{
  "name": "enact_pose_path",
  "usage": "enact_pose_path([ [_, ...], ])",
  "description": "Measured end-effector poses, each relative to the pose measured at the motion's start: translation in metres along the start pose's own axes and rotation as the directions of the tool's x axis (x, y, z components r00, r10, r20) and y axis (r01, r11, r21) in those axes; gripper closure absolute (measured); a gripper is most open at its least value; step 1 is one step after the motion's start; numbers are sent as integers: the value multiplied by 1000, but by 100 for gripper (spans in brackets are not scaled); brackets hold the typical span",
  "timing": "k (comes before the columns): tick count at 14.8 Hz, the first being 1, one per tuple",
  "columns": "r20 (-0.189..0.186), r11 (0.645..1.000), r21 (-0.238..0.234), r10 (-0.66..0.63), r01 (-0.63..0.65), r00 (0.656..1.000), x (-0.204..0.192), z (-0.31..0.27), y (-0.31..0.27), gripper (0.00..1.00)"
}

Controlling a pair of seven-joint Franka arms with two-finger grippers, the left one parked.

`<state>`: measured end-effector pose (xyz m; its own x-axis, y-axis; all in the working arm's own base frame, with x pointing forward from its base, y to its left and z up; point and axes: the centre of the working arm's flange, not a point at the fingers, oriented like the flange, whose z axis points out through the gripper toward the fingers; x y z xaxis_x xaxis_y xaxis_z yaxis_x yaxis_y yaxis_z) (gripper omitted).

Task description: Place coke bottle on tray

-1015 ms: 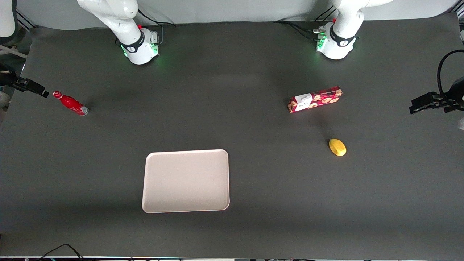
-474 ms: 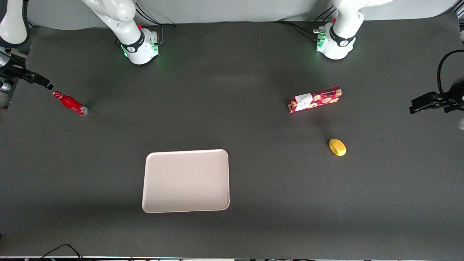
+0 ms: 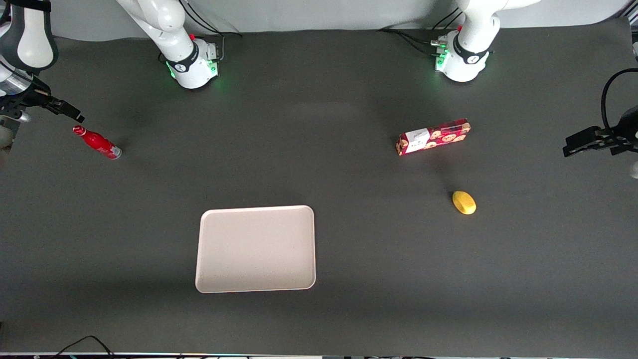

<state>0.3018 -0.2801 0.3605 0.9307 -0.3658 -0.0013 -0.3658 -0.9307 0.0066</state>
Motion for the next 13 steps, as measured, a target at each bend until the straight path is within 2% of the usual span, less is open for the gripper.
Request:
enact_pose_path([
  [7,14,1000,12,-9,9,1000,9,36,7,0],
  [13,19,1000,13,-4,4,1000,9,42,9,0],
])
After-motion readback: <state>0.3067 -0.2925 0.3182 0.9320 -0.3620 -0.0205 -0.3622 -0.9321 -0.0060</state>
